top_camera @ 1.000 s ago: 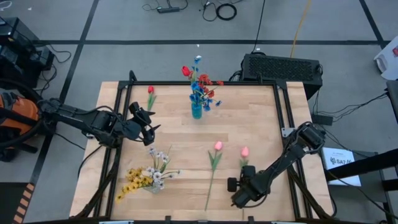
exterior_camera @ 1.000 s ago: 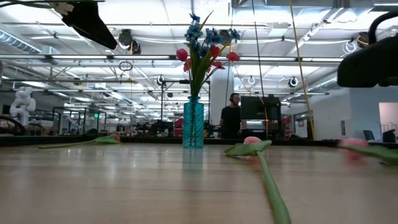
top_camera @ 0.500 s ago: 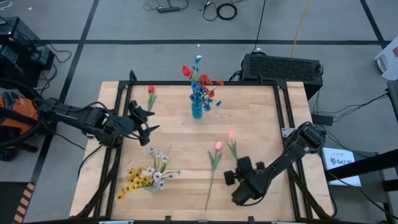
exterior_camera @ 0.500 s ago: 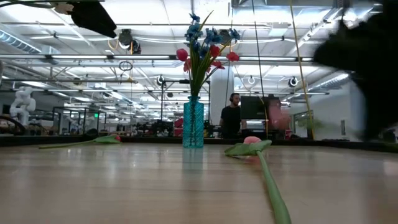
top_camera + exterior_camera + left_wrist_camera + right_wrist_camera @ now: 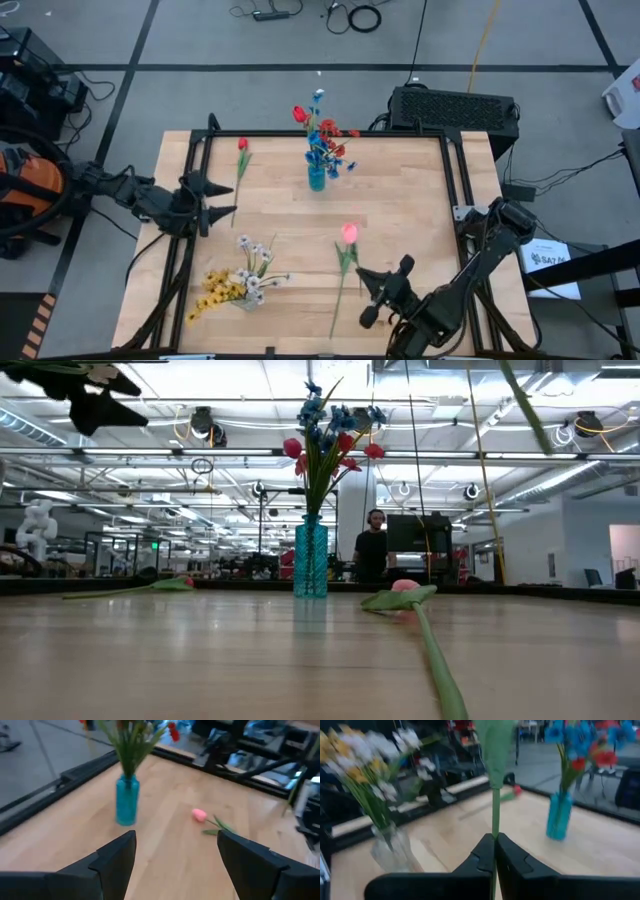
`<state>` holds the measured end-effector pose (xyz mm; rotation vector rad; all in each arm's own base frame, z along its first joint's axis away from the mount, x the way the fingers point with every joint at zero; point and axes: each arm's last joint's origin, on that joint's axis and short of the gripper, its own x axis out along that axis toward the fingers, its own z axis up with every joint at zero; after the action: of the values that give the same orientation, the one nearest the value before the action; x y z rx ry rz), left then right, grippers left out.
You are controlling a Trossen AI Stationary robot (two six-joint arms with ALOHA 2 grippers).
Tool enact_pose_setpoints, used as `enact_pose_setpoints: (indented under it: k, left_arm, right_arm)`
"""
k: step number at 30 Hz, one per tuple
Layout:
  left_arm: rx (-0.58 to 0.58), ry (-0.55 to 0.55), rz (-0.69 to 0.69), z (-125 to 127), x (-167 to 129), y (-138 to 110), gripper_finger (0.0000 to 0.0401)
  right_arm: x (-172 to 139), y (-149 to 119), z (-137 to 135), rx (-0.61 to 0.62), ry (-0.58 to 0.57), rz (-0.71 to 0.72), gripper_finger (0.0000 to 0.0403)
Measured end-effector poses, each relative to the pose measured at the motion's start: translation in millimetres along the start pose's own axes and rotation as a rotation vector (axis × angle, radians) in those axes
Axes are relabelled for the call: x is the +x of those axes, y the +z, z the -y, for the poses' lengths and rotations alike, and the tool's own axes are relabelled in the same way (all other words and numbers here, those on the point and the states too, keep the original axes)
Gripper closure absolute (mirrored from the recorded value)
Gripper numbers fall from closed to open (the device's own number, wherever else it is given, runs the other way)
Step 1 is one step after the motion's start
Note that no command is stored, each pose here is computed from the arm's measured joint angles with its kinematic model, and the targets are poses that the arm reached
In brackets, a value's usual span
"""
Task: Sort flowers into vase by color
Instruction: Put the right pink tulip into the transparent flower vase
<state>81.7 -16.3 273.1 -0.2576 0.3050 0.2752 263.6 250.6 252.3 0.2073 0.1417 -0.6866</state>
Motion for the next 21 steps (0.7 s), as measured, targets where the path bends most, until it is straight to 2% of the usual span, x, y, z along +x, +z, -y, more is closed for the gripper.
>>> enact_pose_setpoints:
  k: [5, 11, 15, 18, 21]
  left_arm:
    - [0.02, -0.09, 0.085, -4.0, 2.7, -21.0, 0.0115]
    - [0.112, -0.047, 0.138, -9.3, 2.3, -27.3, 0.0115]
    - [0.146, -0.05, 0.14, -9.6, 2.0, -27.7, 0.0115]
    - [0.153, -0.079, 0.125, -8.8, 2.1, -28.6, 0.0115]
    - [0.169, -0.086, 0.098, -9.4, 2.4, -31.2, 0.0115]
  right_arm:
    - [3.3, 5.2, -17.5, 0.076, 0.037, 0.022, 0.0403]
    - [23.3, 11.6, -52.3, 0.043, 0.107, 0.046, 0.0403]
    - [45.5, 18.6, -77.4, 0.012, 0.297, 0.076, 0.0403]
    - [66.0, 21.8, -88.9, -0.021, 0.447, 0.197, 0.0403]
    - [83.8, 18.8, -93.0, -0.043, 0.551, 0.334, 0.0402]
